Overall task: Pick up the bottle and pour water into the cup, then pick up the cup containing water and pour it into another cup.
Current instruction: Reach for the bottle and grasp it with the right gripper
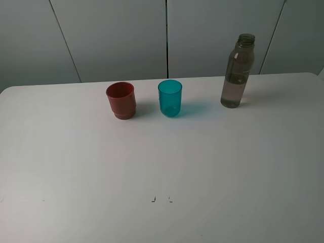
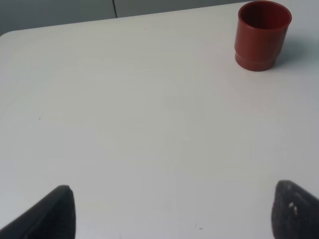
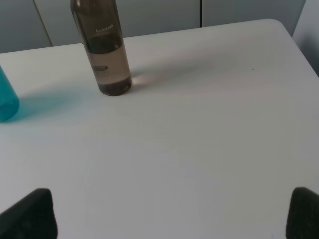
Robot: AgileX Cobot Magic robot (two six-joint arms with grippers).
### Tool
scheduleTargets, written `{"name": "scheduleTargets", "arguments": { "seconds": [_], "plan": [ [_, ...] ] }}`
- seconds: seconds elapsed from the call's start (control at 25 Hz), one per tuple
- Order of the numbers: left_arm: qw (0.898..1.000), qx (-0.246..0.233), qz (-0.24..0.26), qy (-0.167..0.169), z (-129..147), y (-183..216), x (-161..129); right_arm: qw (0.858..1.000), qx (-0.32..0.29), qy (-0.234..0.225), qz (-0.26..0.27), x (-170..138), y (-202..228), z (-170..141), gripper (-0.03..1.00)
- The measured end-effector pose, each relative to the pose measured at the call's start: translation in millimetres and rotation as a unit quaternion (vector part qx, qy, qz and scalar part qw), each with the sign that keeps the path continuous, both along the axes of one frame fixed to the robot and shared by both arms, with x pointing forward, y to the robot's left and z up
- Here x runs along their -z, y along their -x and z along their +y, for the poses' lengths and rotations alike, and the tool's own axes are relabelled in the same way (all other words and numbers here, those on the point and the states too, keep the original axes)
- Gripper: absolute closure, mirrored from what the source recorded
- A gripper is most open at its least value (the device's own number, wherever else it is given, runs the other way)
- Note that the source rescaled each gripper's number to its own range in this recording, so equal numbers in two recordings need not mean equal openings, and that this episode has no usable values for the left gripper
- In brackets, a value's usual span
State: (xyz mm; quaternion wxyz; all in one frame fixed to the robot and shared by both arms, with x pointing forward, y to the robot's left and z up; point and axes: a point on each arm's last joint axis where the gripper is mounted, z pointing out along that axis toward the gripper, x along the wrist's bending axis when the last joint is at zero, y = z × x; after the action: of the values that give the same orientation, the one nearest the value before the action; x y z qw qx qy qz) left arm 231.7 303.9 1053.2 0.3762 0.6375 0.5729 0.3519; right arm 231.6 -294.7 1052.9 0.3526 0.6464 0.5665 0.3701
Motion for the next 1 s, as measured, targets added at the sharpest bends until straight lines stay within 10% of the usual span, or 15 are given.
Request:
{"name": "scheduleTargets", "arguments": {
  "seconds": [0.56,1.0],
  "plan": [
    [1.0,0.0,0.0,0.0,0.0,0.0,0.0,1.0,-0.005,-0.022,0.017,-67.3,-63.8,-2.6,-0.03],
    [1.0,0.0,0.0,0.0,0.0,0.0,0.0,0.992,-0.083,-0.028,0.093,-22.1,-178.6,5.2,-0.03]
  ]
}}
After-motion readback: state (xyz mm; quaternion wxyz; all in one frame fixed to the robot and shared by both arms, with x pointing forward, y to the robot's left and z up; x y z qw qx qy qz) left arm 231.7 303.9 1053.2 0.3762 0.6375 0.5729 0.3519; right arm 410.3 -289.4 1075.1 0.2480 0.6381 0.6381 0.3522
